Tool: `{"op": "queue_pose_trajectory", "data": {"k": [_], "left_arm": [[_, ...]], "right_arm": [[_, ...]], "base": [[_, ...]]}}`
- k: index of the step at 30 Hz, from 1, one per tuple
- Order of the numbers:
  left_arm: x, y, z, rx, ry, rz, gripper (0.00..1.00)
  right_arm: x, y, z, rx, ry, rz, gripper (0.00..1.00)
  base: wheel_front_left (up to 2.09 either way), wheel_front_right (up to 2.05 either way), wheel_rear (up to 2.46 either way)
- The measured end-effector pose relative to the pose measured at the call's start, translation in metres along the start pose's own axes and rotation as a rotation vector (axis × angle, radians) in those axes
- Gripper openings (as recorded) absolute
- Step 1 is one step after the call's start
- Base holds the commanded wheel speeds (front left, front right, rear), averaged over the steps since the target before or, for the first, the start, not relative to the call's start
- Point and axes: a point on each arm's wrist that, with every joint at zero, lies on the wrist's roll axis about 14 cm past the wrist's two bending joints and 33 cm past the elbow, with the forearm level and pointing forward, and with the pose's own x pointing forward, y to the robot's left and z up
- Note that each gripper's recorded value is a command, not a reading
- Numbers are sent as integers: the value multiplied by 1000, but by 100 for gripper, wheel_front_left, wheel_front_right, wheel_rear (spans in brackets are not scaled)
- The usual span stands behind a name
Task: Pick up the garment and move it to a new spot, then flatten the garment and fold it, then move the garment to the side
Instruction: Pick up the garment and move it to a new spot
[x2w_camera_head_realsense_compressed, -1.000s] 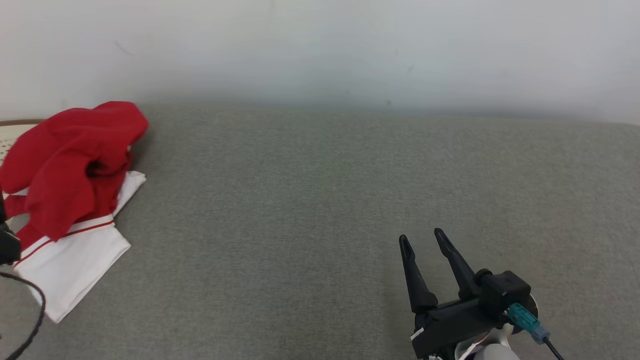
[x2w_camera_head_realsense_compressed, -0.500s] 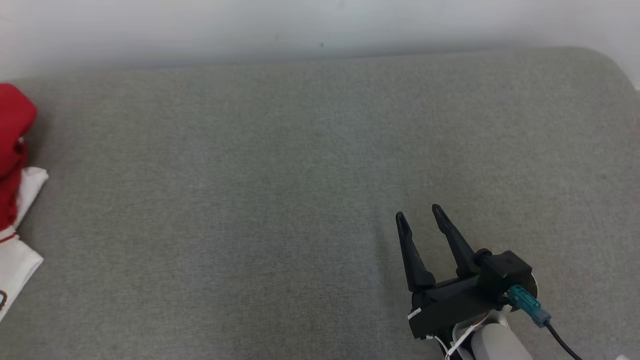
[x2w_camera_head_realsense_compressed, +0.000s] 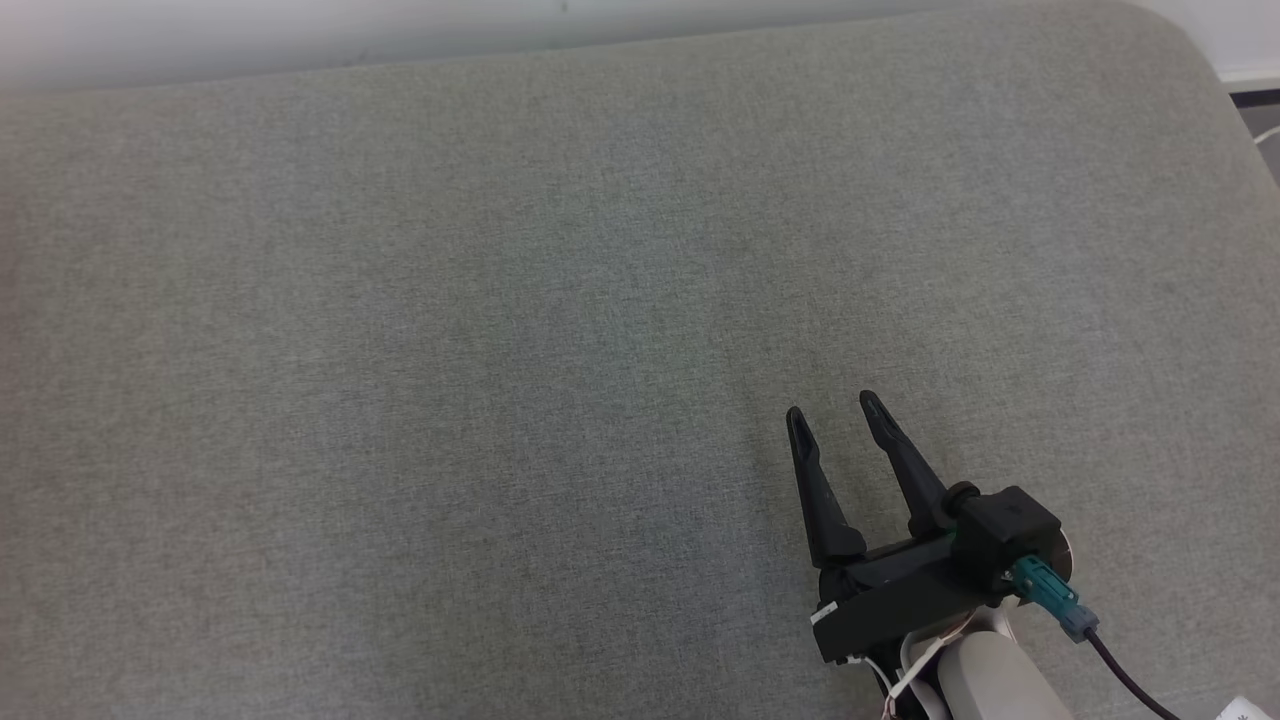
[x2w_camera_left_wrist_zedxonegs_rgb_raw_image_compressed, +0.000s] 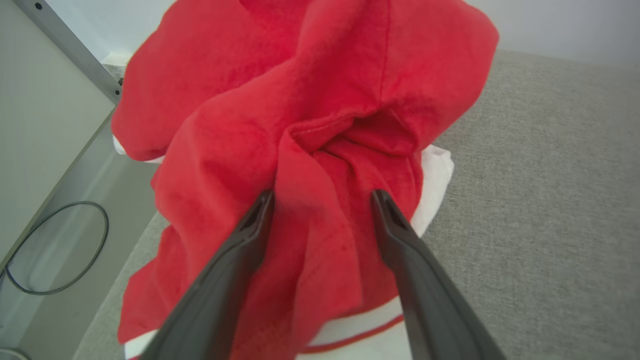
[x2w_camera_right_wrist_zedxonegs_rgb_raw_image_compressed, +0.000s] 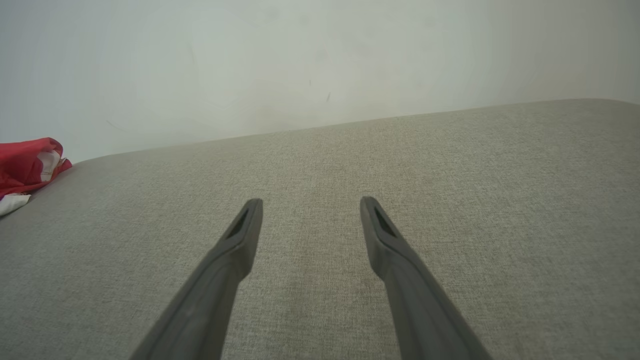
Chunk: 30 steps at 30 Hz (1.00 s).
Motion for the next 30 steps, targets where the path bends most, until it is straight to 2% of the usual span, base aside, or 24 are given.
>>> {"op": "queue_pose_trajectory", "data": {"k": [1,2,7,13,22,25,30], "left_arm": [[1,2,0,10,-2,9,47],[3,2,3,17,-25,16,0],[3,-1,18,60,-100,11,0],[-5,-4,48,59,-205,-3,0],[-43,-13,152,84,-496,-60,0],[-71,-29,200,121,-642,-114,0],[-106,-57,244,149,-794,-197,0]], "right_arm": [[-1,-1,-1,0,2,-4,100],[-1,-3,-1,-1,3,-8,100],[-2,-6,-2,-3,6,-19,100],[1,3,0,-3,-2,10,100],[2,20,10,8,-27,53,100],[0,26,16,15,-42,64,100],[-3,31,25,23,-68,73,100]], "base": [[0,0,0],[0,0,0],[0,0,0],[0,0,0],[0,0,0],[0,0,0],[0,0,0]]}}
